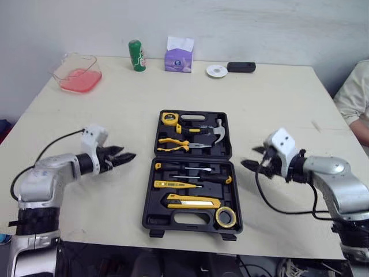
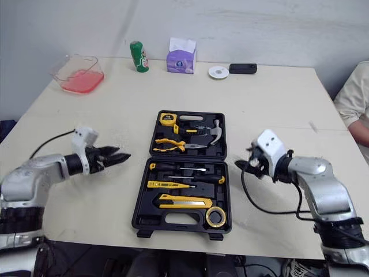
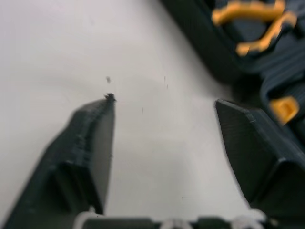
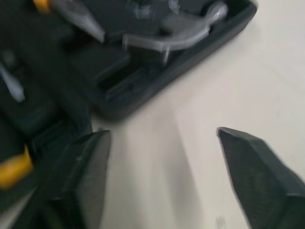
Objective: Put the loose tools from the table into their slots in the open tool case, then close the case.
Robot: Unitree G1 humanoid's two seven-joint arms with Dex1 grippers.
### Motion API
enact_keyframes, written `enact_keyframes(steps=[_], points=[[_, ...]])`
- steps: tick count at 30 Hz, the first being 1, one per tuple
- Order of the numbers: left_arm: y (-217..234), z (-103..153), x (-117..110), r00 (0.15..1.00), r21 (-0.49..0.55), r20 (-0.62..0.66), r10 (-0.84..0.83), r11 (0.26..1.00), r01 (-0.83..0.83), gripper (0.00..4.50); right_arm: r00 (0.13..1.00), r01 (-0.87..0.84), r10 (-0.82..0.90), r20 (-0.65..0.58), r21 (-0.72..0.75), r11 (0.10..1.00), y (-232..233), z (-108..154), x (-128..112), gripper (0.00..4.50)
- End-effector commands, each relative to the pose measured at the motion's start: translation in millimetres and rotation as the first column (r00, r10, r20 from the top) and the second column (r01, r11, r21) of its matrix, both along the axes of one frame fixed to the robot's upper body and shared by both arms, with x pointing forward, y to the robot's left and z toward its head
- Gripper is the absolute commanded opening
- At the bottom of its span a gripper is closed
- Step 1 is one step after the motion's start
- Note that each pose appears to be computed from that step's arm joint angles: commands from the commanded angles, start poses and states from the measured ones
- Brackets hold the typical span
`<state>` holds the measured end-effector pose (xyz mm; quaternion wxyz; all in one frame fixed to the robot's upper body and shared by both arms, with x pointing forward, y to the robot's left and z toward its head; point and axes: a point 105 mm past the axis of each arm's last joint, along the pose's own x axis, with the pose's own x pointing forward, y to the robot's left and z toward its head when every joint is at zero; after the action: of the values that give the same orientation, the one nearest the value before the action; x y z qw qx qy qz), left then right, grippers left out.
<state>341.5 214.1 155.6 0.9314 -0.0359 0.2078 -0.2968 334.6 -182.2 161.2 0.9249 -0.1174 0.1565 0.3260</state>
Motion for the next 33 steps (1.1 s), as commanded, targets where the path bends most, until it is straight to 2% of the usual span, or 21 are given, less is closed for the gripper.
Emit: enact_keyframes(steps=[1, 5, 10, 22, 25, 27, 30, 31, 33], points=[[-13.2, 0.9, 6.2, 0.994, -0.017, -0.104, 0.043, 0.999, -0.045, 4.50, 0.993, 0.086, -0.076, -0.095, 0.104, 0.991, 12.9, 8.9, 5.6, 4.47], [-32.1, 11.3, 14.1, 0.988, -0.084, -0.148, 0.041, 0.995, -0.054, 4.50, 0.977, 0.140, -0.106, -0.183, 0.184, 0.973, 29.8, 14.8, 15.2, 4.47], [-43.7, 3.6, 28.0, 0.975, -0.086, -0.202, 0.094, 0.990, -0.113, 4.50, 0.961, 0.213, -0.185, -0.206, 0.125, 0.969, 38.5, 9.4, 33.3, 4.47], [-56.4, -4.6, 36.6, 0.980, -0.019, -0.172, 0.103, 0.994, -0.108, 4.50, 0.945, 0.262, -0.238, -0.225, 0.081, 0.962, 31.8, -2.7, 39.9, 4.47], [-59.2, -11.5, 36.2, 0.983, 0.043, -0.160, 0.088, 0.996, -0.083, 4.50, 0.939, 0.277, -0.260, -0.227, 0.045, 0.960, 27.3, -10.6, 38.5, 4.47], [-61.6, -18.0, 32.6, 0.983, 0.061, -0.166, 0.076, 0.996, -0.066, 3.95, 0.935, 0.288, -0.272, -0.229, 0.037, 0.957, 25.7, -14.2, 37.8, 4.50], [-61.2, -24.2, 30.8, 0.982, 0.080, -0.171, 0.082, 0.994, -0.069, 2.75, 0.935, 0.286, -0.270, -0.230, 0.038, 0.957, 25.5, -13.8, 36.7, 3.61], [-61.6, -24.4, 30.7, 0.981, 0.072, -0.175, 0.082, 0.995, -0.070, 2.33, 0.936, 0.282, -0.267, -0.230, 0.035, 0.959, 25.4, -13.5, 35.8, 3.16], [-62.0, -24.6, 30.7, 0.980, 0.066, -0.178, 0.085, 0.995, -0.074, 2.33, 0.938, 0.271, -0.258, -0.232, 0.027, 0.962, 25.2, -13.4, 33.5, 3.16]])
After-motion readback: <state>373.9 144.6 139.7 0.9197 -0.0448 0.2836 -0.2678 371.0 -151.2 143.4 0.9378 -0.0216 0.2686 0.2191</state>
